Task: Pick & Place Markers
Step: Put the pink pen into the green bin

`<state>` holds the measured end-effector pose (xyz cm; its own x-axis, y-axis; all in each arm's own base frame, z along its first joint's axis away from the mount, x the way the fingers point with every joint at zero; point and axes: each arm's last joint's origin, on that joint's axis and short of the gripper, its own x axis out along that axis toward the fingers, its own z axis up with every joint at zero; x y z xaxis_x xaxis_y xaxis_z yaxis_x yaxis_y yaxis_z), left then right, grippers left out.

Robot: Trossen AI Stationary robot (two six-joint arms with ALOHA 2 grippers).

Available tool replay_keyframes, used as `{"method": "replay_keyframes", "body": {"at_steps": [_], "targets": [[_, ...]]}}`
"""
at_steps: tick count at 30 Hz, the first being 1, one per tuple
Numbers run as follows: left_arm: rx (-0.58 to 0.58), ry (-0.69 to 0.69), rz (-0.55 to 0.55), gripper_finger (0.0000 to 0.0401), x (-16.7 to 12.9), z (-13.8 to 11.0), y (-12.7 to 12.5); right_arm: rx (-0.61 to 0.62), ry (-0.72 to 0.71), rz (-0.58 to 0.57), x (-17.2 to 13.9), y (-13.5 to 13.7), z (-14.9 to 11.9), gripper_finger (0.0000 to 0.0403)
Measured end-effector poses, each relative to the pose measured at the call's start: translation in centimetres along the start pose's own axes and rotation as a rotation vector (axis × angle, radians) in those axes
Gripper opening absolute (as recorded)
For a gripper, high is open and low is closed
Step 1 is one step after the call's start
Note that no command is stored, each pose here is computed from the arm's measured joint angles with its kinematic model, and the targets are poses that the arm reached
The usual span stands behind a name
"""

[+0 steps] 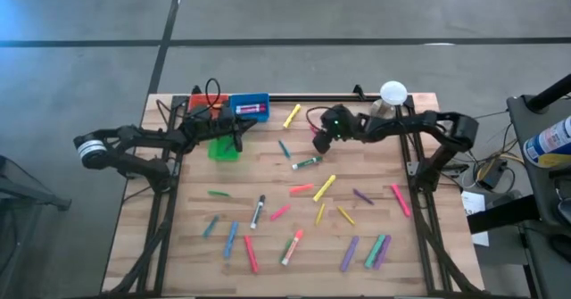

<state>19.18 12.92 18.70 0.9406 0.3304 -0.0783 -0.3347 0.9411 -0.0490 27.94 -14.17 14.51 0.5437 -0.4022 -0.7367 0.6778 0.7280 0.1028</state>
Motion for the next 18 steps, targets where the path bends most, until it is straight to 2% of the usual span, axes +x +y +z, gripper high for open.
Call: {"method": "replay_keyframes", "body": {"at_steps": [4, 9, 12, 16, 18], "targets": [[0.001, 0.003, 0.0, 0.0002, 0.0, 0.0, 0.0, 0.038, 0.068, -0.024, 1.3, -0.1, -0.6, 0.0179], [-0.008, 0.02, 0.001, 0.0002, 0.0, -0.2, 0.0, 0.063, 0.11, -0.053, 2.6, -0.3, -1.4, 0.0154], [-0.033, 0.02, 0.031, 0.0002, 0.0, -0.2, 0.1, 0.062, 0.113, -0.059, 2.9, -0.3, -1.6, 0.0129], [-0.09, 0.035, 0.153, 0.0002, 0.0, -0.4, 0.5, 0.061, 0.114, -0.058, 2.9, -0.3, -1.6, 0.0084], [-0.119, 0.052, 0.155, 0.0002, 0.0, -0.6, 0.4, 0.053, 0.111, -0.055, 2.7, -0.2, -1.6, 0.0059]]}}
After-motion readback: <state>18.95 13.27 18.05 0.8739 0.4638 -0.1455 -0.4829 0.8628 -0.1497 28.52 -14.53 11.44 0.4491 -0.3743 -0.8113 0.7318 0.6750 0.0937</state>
